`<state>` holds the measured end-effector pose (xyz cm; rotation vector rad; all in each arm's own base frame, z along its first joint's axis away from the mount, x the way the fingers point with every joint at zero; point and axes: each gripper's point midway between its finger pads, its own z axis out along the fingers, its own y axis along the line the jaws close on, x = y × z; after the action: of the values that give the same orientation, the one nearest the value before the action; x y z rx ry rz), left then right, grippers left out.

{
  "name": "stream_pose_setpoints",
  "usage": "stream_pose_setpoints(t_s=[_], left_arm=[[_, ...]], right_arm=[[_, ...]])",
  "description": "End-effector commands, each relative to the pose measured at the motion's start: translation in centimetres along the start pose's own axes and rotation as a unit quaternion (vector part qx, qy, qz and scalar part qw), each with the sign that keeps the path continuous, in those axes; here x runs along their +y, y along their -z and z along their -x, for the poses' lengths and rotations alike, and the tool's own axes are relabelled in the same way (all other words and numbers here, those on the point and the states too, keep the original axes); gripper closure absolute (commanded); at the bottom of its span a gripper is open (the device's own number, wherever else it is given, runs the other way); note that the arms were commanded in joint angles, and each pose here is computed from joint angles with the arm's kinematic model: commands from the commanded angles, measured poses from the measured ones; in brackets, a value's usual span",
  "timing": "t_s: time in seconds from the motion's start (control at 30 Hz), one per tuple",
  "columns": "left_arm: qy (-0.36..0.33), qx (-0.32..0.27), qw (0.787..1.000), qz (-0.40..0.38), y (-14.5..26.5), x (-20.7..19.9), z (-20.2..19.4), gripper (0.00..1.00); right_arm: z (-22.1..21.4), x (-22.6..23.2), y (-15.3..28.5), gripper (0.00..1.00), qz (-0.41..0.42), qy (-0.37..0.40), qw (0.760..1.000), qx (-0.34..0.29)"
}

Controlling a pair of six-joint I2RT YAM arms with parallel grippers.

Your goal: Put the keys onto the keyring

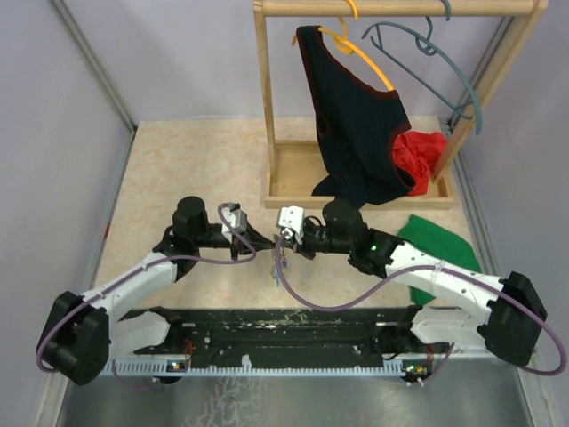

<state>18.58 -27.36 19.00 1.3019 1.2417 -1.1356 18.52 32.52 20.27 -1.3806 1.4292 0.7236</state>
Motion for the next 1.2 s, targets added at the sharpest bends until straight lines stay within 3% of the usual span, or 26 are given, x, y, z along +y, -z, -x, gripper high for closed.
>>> stream_pose_setpoints(t_s=[0.0, 0.77, 1.17], left_arm=[[-0.027, -0.022, 0.999, -0.026, -0.5, -0.7, 1.5, 0.99], [-0.013, -0.025, 1.000, -0.012, -0.5, -0.6, 1.3, 0.99], [0.002, -0.025, 1.000, 0.019, -0.4, 0.3, 1.0, 0.99]], right_arm=[[5.5, -0.1, 0.1, 1.00, 0.006, 0.035, 0.994, -0.101], [5.8, -0.7, -0.1, 1.00, 0.027, 0.009, 0.992, -0.125], [5.8, -1.1, 0.1, 0.92, 0.022, 0.006, 0.991, -0.129]])
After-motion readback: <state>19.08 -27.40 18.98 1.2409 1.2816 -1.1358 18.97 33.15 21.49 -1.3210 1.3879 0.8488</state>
